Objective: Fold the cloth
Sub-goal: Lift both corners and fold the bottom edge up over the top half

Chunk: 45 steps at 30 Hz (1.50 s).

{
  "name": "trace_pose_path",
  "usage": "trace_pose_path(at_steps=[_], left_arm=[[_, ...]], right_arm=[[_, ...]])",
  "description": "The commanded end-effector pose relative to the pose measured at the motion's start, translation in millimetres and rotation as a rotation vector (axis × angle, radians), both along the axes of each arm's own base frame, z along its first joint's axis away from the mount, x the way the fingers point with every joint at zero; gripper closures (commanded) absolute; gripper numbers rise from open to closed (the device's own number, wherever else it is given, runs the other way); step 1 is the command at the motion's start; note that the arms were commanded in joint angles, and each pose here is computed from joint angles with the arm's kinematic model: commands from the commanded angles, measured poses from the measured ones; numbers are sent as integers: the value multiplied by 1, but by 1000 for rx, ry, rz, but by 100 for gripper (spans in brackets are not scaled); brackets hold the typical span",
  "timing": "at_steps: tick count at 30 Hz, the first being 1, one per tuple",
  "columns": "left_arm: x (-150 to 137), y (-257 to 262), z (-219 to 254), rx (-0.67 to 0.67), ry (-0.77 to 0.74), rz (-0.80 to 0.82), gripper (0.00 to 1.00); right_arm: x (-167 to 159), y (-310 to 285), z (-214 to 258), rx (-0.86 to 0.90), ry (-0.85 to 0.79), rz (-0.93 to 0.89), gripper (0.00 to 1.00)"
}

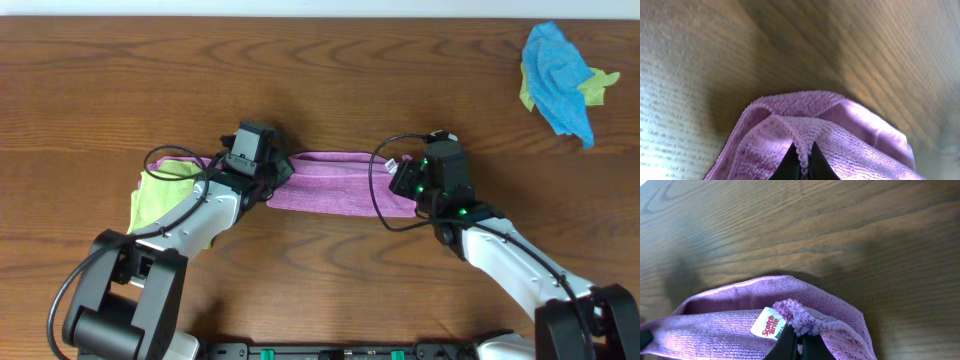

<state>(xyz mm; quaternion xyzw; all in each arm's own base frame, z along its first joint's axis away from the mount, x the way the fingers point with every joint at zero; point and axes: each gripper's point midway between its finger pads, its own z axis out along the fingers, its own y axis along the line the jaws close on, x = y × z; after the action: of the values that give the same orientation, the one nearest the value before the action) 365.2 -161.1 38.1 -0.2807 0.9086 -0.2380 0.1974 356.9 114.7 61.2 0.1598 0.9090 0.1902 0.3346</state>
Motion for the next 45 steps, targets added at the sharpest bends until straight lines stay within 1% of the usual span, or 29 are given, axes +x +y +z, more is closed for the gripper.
trace_pose_path(at_steps=[1, 10, 18, 23, 31, 32, 33, 34, 35, 36, 37, 38, 40, 41, 42, 45], left_arm=[[13, 14, 2, 69, -41, 39, 94], [18, 16, -4, 85, -53, 53, 94], [25, 15, -11, 88, -67, 59, 94], [28, 22, -11, 128, -82, 67, 94], [29, 27, -11, 152, -89, 85, 93], [29, 27, -11, 153, -90, 86, 91], [29, 27, -11, 153, -90, 86, 89], [29, 27, -11, 153, -89, 86, 84], [29, 27, -12, 153, -88, 85, 78], [29, 27, -12, 154, -87, 85, 68], [29, 27, -12, 155, -88, 78, 62], [28, 26, -12, 157, -89, 67, 56], [27, 23, -12, 154, -90, 40, 46], [27, 22, -12, 155, -88, 31, 41], [26, 23, -12, 156, -85, 31, 38], [25, 23, -8, 171, -97, 7, 30]], right_arm=[[5, -11, -4, -43, -8, -21, 99], [12, -8, -10, -37, -20, -18, 99], [17, -11, -10, -74, -48, -6, 99], [21, -10, -18, -77, -49, -4, 99], [23, -9, -26, -81, -41, -2, 99], [23, -9, -26, -87, -42, 3, 96], [23, -9, -26, -91, -44, 8, 89], [23, -9, -26, -92, -44, 10, 72], [23, -9, -26, -92, -45, 10, 58], [23, -9, -26, -91, -46, 10, 51], [23, -9, -25, -90, -46, 11, 42], [22, -7, -25, -85, -46, 17, 30], [23, -3, -23, -69, -47, 31, 17], [23, -1, -21, -60, -51, 39, 9], [23, 0, -18, -53, -55, 44, 2], [21, -1, -7, -50, -68, 43, 1]])
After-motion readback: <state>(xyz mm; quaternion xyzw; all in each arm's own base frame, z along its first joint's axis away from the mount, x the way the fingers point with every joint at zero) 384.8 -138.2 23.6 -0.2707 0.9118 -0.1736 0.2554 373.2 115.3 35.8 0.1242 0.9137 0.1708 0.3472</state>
